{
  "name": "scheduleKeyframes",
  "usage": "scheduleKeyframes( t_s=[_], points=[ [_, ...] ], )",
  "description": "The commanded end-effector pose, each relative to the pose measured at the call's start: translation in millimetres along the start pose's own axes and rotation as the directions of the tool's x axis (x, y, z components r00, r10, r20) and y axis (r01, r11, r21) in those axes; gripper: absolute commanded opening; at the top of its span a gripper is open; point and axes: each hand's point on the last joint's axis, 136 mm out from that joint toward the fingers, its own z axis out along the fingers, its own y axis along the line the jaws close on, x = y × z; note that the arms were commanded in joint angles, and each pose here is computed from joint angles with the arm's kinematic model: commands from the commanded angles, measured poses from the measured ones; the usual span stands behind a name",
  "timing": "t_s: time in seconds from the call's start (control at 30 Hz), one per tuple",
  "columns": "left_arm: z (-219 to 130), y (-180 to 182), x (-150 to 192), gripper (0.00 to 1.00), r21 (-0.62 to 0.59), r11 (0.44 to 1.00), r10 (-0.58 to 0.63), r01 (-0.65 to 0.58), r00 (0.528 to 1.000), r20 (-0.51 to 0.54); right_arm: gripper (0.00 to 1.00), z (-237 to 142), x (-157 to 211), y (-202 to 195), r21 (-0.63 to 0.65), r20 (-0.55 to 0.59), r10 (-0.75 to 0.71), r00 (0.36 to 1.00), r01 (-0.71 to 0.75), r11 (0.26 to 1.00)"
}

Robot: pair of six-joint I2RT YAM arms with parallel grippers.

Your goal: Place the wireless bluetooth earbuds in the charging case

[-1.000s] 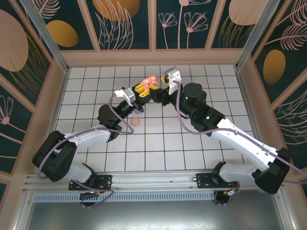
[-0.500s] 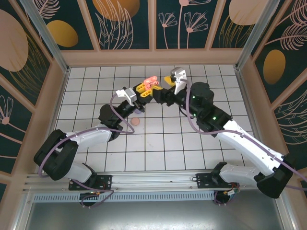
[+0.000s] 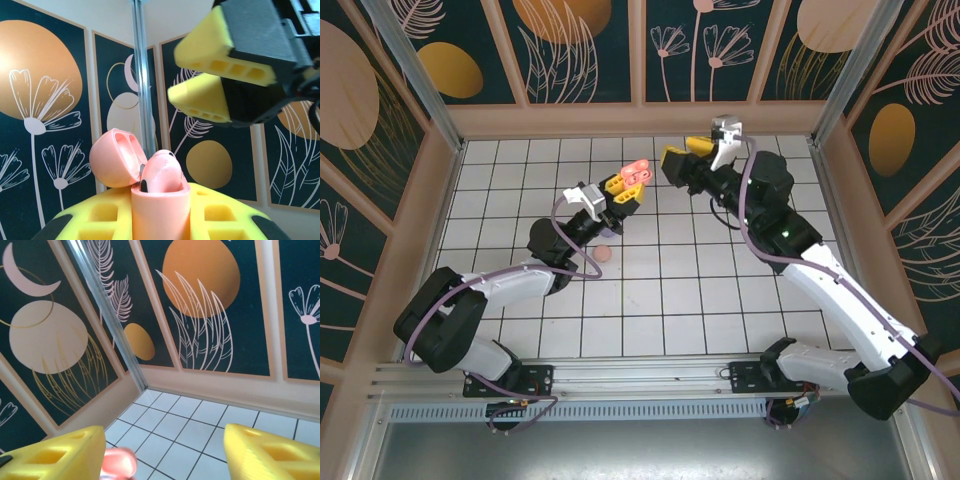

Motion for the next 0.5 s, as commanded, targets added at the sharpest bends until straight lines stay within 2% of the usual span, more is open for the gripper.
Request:
scheduleKeyframes(
  t_s=[0.0,0.13,0.37,0.47],
  points=[
    [-0.9,-7.4,2.4,0.0,0.036,0.999,0.031,-0.032,0.999,0.012,0.59,11.4,5.8,-6.8,0.024,-0.074,0.041,0.996,-0.04,0.999],
    [-4.3,-11.1,21.1,0.0,0.06,0.996,0.069,-0.066,0.996,-0.05,0.46,24.3,15.5,-13.2,0.044,-0.155,0.058,0.986,-0.052,0.998],
    [-14.5,-13.2,60.4,0.0,0.092,0.985,0.163,-0.149,0.97,-0.18,0.01,45.5,27.0,-15.9,0.056,-0.281,0.097,0.955,-0.085,0.995],
    [-17.7,-14.1,68.7,0.0,0.099,0.983,0.172,-0.155,0.965,-0.199,0.0,55.4,37.5,-14.6,0.049,-0.343,0.116,0.932,-0.105,0.993]
  ],
)
